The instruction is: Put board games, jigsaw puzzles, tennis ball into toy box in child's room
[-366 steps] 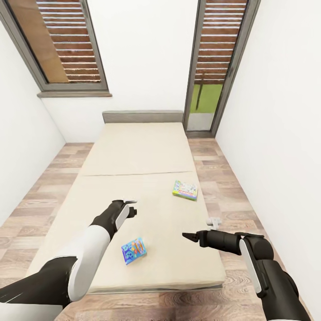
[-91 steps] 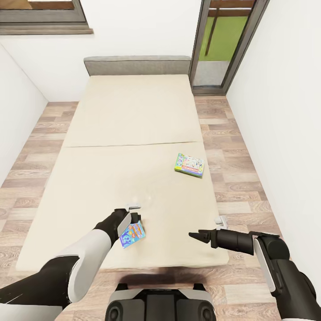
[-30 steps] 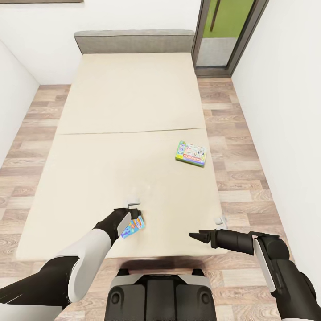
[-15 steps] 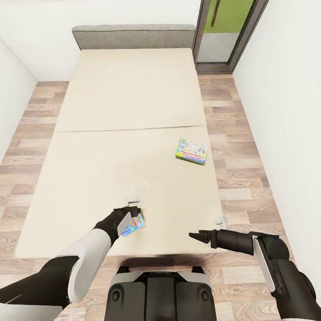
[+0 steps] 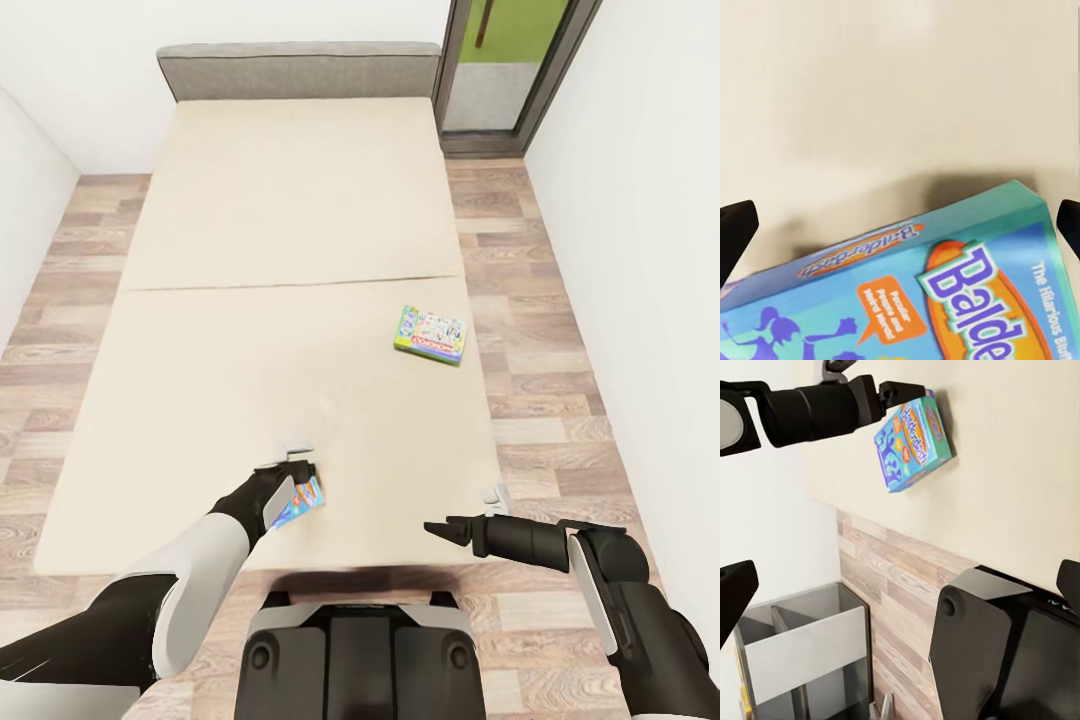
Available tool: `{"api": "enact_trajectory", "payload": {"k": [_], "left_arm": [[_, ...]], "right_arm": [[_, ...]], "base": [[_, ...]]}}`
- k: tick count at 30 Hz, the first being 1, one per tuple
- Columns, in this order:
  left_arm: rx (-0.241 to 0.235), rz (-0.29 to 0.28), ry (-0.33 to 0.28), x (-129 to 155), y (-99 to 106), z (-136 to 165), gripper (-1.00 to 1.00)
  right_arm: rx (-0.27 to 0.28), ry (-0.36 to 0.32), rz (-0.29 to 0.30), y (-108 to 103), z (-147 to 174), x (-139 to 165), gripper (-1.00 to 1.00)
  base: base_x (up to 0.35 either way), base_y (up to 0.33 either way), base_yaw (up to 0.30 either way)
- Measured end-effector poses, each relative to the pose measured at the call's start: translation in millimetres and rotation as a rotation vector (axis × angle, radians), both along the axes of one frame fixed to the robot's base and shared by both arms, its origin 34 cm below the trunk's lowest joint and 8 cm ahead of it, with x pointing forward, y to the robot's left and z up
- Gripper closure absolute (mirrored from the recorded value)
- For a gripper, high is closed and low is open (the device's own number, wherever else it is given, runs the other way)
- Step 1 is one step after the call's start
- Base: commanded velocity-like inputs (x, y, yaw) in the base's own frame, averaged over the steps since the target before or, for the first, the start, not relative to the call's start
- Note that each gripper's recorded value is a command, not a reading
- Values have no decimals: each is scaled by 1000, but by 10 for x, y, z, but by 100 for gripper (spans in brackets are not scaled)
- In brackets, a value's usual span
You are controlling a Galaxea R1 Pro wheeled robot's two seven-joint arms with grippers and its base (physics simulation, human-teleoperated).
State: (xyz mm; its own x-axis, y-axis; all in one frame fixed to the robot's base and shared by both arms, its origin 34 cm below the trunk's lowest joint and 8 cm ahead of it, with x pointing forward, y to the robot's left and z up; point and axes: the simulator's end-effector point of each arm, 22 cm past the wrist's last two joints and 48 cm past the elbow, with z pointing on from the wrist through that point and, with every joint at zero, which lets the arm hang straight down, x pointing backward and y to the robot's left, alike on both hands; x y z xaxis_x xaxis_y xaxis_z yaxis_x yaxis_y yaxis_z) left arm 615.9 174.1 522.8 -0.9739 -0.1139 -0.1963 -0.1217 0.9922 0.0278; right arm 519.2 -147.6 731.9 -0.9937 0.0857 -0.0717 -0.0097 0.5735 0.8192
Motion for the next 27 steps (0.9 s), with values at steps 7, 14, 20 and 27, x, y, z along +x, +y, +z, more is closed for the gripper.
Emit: {"api": "enact_trajectory", "payload": {"k": [7, 14, 20, 27], "left_arm": [[0, 3, -12, 18, 1, -8, -100], [-5, 1, -12, 15, -12, -11, -100], [-6, 1, -12, 11, -14, -11, -100], [-6, 0, -12, 11, -15, -12, -100]], "right_arm": [[-1, -4, 1, -1, -15, -4, -100], [-1, -7, 1, 0, -18, -1, -100], [-1, -8, 1, -2, -18, -2, -100], [-1, -8, 1, -2, -18, -2, -100]], "base": [[-3, 0, 0], [-89, 0, 0], [-16, 0, 0], [-1, 0, 0]]}}
